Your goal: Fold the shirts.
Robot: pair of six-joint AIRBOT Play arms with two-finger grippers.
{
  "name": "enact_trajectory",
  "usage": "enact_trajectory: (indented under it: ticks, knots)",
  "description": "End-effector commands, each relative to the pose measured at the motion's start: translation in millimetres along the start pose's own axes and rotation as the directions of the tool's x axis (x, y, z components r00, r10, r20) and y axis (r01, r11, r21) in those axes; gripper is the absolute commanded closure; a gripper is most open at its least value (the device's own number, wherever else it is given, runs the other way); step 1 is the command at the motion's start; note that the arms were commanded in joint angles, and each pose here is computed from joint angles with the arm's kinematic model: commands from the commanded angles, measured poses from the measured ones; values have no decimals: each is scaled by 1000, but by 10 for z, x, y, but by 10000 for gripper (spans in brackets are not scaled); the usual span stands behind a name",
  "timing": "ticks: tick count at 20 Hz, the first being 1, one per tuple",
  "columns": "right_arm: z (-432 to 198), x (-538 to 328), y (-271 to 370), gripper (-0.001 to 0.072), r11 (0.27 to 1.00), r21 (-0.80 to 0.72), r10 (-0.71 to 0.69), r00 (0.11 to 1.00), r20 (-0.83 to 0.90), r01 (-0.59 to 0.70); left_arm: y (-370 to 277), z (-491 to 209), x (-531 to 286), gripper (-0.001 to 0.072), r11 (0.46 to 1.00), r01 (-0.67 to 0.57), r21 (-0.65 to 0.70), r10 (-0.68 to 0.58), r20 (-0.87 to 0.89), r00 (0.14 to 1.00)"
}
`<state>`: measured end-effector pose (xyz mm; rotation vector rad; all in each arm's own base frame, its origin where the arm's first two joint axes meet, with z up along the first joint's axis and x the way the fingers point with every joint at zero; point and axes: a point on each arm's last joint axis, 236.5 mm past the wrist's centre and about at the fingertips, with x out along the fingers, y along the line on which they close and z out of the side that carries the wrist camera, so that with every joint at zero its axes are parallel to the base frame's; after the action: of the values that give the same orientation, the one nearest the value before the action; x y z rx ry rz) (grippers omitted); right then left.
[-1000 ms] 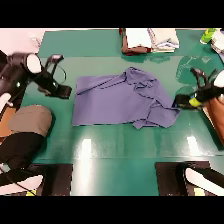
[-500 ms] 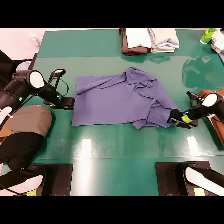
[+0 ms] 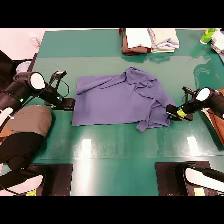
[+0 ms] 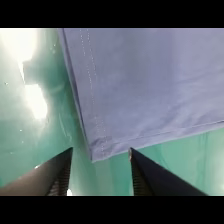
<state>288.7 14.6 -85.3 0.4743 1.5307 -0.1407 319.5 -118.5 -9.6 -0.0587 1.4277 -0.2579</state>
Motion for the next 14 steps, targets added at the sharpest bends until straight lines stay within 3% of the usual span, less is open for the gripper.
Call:
enact_trajectory:
  ticks: [1, 14]
  knots:
    - [-6, 0, 3, 689, 1000, -12, -4, 1000, -9, 3, 65, -210, 220, 269, 1000, -8, -14, 7, -64, 998]
    - [-17, 0, 5, 689, 999, -35, -3, 1000, -14, 2, -61, -525, 779, 289, 988, 78, -131, -97, -149, 984]
